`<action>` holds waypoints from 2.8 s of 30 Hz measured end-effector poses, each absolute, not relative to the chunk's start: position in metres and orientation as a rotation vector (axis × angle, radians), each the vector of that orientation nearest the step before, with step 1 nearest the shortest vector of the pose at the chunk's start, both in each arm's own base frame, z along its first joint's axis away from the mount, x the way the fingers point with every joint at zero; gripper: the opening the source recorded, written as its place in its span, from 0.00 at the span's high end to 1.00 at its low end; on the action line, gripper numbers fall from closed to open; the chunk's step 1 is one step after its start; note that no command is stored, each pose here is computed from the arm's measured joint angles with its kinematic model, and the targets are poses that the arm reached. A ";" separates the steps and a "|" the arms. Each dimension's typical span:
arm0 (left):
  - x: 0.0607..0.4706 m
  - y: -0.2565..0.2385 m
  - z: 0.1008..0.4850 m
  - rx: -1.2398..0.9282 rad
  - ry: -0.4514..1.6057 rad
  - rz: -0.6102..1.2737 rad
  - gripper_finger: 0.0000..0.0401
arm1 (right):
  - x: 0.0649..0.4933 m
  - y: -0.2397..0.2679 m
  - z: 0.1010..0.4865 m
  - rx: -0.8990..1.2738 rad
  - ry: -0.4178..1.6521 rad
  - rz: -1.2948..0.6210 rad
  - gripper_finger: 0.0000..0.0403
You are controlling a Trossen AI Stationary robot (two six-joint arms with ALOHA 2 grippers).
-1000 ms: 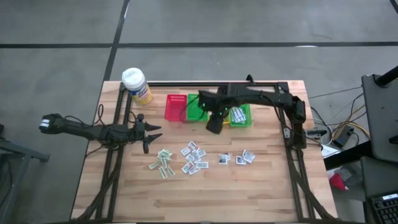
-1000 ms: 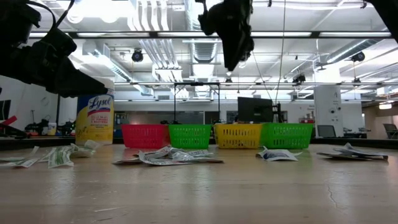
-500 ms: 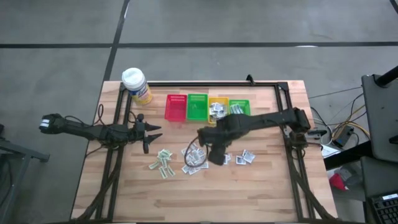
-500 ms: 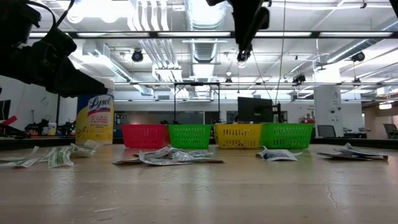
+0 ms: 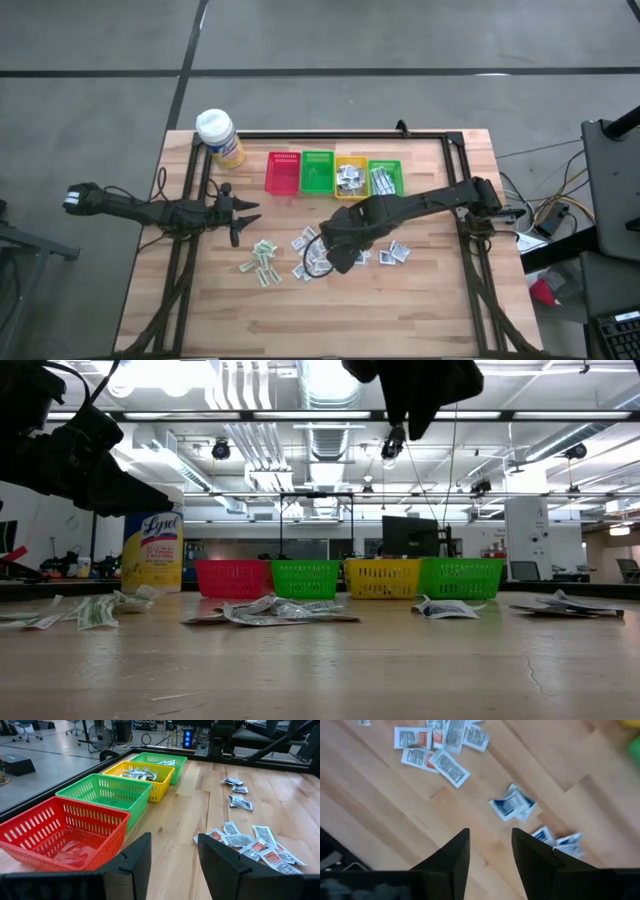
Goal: Pick & Place First Aid Supplies
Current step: Put the blue alcohol pad into the yellow bin
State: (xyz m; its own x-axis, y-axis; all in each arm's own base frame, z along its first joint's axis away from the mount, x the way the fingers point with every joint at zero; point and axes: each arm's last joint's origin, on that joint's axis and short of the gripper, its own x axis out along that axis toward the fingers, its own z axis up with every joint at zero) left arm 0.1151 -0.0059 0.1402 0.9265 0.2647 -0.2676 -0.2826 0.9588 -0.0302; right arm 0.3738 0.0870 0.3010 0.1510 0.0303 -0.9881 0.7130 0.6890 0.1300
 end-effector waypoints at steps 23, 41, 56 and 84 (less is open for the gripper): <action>0.115 -0.006 0.140 -0.068 0.265 0.281 0.61 | 0.378 0.086 0.233 0.972 1.305 -0.766 0.56; 0.115 -0.006 0.140 -0.068 0.264 0.281 0.61 | 0.374 0.078 0.200 1.040 1.279 -0.833 0.59; 0.115 -0.006 0.140 -0.068 0.265 0.281 0.61 | 0.369 0.075 0.178 1.061 1.271 -0.855 0.61; 0.115 -0.006 0.140 -0.068 0.265 0.281 0.61 | 0.359 0.068 0.148 1.100 1.244 -0.897 0.68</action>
State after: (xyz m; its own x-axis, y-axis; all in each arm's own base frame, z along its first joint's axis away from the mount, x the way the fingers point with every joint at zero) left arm 0.1151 -0.0058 0.1403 0.9264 0.2651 -0.2673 -0.2829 0.9587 -0.0296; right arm 0.3593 0.0684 0.1477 0.1344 0.0519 -0.9896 0.9552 0.2589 0.1433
